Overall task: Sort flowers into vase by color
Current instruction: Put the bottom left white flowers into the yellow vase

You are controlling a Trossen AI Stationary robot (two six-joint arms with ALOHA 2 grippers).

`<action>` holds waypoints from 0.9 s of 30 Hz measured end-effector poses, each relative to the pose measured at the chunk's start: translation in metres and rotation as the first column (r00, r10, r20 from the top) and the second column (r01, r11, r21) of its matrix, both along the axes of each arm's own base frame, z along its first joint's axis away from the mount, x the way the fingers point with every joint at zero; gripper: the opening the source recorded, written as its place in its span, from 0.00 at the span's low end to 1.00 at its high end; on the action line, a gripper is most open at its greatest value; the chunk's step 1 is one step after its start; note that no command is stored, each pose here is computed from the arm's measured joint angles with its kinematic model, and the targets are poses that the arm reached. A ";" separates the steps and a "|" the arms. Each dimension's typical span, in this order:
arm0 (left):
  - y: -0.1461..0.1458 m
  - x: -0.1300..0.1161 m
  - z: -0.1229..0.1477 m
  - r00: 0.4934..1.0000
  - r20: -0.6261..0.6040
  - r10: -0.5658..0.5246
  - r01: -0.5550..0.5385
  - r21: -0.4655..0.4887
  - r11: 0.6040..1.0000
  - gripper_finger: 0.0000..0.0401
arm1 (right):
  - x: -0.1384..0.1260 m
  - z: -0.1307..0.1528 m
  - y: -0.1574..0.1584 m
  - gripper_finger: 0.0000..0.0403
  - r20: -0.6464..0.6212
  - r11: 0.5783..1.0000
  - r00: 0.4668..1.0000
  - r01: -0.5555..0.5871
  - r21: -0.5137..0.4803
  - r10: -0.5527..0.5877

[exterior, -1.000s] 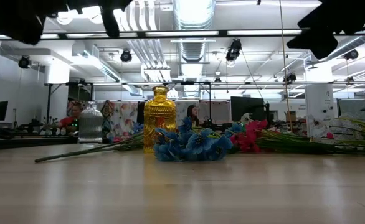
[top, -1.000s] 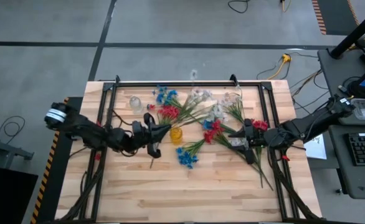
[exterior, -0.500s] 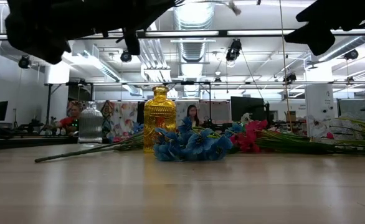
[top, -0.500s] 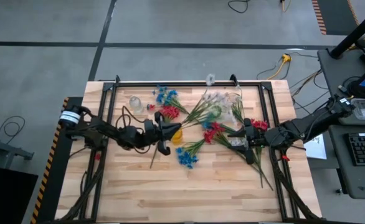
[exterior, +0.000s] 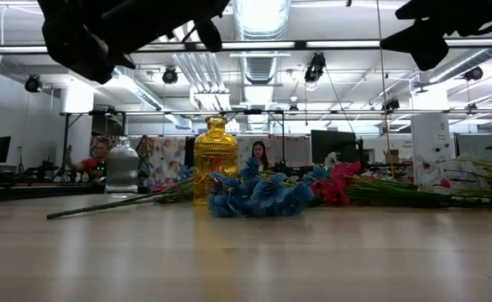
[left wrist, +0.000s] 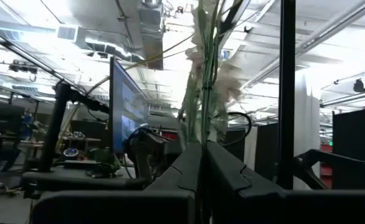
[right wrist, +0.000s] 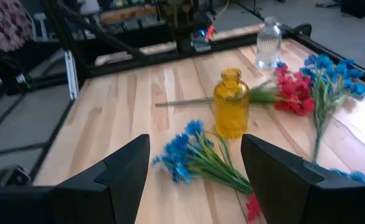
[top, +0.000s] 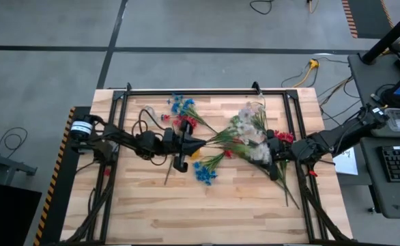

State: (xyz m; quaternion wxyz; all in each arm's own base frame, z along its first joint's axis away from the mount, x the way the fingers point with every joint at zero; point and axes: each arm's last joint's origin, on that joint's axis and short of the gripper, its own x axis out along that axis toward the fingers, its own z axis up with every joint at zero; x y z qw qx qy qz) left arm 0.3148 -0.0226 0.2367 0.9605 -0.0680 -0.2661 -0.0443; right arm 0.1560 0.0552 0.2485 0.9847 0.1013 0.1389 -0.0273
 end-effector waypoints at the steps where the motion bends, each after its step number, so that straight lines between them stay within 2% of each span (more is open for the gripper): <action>1: 0.000 0.001 -0.001 1.000 -0.002 0.000 0.000 0.000 1.000 0.00 | 0.000 0.001 0.000 0.61 0.005 1.000 1.000 -0.001 0.002 0.001; 6: 0.001 0.002 -0.005 1.000 -0.015 0.001 -0.002 -0.015 1.000 0.00 | 0.002 0.002 0.001 0.61 0.023 1.000 1.000 0.000 0.010 0.000; 11: 0.003 -0.001 -0.018 0.997 -0.067 0.045 -0.049 -0.046 0.998 0.00 | 0.003 0.003 0.000 0.61 0.033 1.000 0.999 0.028 0.006 -0.028; 16: 0.013 -0.001 -0.018 0.990 -0.061 0.124 -0.121 0.052 0.991 0.00 | 0.004 0.002 -0.001 0.61 0.031 0.997 0.996 0.078 -0.007 -0.078; 24: 0.022 0.013 0.002 0.999 0.025 0.020 -0.023 0.117 0.993 0.00 | 0.004 0.002 -0.001 0.61 0.033 0.997 0.996 0.082 0.000 -0.081; 27: 0.023 0.021 -0.003 1.000 0.015 -0.019 0.016 0.149 0.989 0.00 | 0.004 0.002 -0.001 0.61 0.033 0.997 0.996 0.082 0.000 -0.082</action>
